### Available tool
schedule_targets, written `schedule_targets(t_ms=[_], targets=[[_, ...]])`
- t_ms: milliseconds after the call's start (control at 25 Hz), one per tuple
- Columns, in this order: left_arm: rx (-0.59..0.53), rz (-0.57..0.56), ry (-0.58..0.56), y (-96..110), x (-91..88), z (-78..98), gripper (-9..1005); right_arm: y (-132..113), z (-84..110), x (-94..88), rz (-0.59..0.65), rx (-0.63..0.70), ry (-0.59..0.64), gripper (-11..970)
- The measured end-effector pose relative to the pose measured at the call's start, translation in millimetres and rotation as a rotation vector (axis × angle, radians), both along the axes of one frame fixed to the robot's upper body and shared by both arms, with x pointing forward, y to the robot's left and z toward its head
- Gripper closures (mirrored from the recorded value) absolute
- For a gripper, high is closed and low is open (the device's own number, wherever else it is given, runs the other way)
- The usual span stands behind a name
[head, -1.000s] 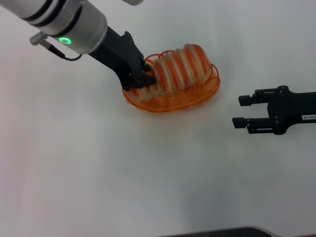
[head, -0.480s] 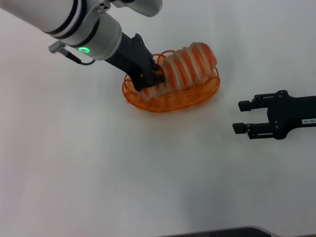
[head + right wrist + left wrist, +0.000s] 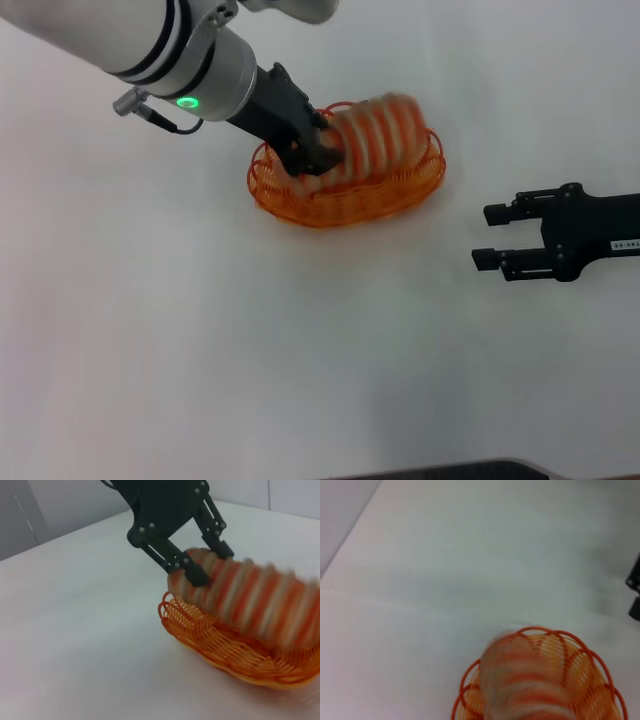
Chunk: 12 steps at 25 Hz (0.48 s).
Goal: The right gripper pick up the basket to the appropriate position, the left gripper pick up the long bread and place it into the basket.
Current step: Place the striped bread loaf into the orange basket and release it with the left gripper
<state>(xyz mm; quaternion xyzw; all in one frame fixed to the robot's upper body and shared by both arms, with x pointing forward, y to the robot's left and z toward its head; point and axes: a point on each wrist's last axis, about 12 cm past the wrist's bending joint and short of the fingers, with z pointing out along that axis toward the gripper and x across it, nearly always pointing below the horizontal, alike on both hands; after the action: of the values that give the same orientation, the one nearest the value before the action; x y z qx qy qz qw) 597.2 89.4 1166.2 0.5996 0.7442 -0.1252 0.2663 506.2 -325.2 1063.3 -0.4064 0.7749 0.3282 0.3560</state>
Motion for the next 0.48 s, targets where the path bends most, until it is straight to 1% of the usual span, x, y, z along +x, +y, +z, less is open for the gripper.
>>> schedule_targets(t_ms=[240,480], targets=[[0.001,0.016,0.012,2.8,-0.7,-2.7,615,0.4,0.7,1.1,0.001,0.000,0.000,269],[-0.027,0.035,0.020,8.1,-1.0,-0.8,359,-0.5,2.3,1.5,-0.004,0.009,-0.003,269]])
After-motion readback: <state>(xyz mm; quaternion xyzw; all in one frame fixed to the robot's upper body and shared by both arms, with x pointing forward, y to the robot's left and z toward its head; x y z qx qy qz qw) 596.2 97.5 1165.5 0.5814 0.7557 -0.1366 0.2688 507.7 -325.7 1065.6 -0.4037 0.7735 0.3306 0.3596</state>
